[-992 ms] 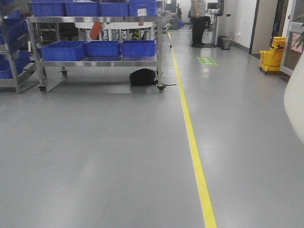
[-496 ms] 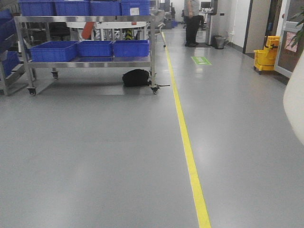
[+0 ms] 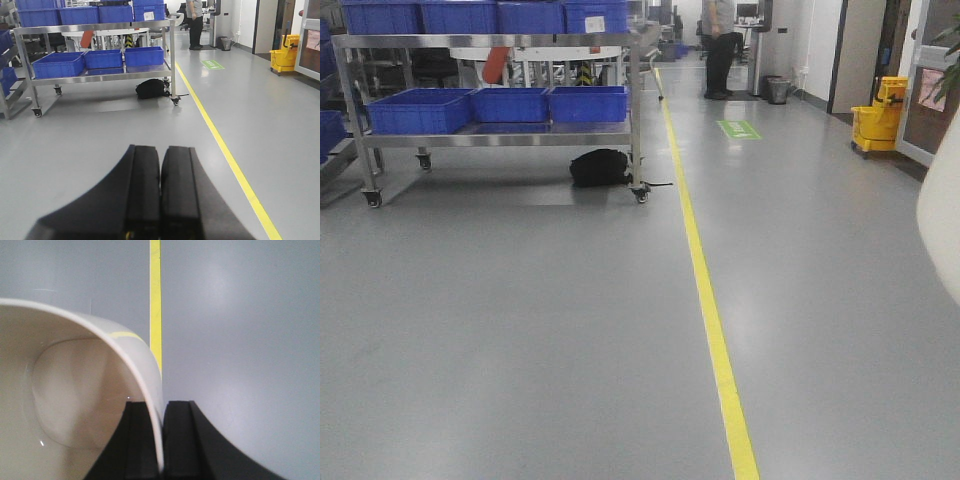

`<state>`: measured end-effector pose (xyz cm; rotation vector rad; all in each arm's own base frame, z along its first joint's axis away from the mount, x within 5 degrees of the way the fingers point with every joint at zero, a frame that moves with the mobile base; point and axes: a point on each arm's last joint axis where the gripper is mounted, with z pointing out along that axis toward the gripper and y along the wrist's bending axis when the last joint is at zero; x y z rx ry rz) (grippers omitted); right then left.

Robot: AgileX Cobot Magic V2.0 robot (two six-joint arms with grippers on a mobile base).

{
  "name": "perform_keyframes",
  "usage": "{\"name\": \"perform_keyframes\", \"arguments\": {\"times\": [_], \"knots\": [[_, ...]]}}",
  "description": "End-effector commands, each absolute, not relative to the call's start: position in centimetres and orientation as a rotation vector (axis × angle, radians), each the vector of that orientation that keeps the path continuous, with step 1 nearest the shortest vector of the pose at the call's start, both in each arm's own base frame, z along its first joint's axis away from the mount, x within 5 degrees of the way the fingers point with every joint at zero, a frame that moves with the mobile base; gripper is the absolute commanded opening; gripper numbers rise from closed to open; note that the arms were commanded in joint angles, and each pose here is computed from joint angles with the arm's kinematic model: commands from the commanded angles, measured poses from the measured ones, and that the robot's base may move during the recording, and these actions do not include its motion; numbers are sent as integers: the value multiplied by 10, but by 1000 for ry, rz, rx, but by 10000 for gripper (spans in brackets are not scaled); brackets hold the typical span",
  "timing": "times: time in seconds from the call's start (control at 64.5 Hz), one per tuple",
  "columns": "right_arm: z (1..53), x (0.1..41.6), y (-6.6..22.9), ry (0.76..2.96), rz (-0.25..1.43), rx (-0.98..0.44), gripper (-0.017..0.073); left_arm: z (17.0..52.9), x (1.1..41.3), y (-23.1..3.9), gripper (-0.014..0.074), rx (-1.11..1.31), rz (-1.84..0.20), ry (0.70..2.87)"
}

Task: Move white bin to right shelf second layer
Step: 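Drive away from the table holding the bin in the right gripper, then drive along the aisle past the blue-crate racks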

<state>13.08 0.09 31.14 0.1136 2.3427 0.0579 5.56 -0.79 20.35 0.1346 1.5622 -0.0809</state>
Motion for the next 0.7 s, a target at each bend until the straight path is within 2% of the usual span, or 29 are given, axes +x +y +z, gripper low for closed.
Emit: {"name": "perform_keyframes", "arguments": {"times": [0.0,0.682], "knots": [[325,136,1,2239,63,100,48,199,56,-8,85,122,-89,1502],[325,136,1,2239,63,100,48,199,56,-8,85,122,-89,1502]]}}
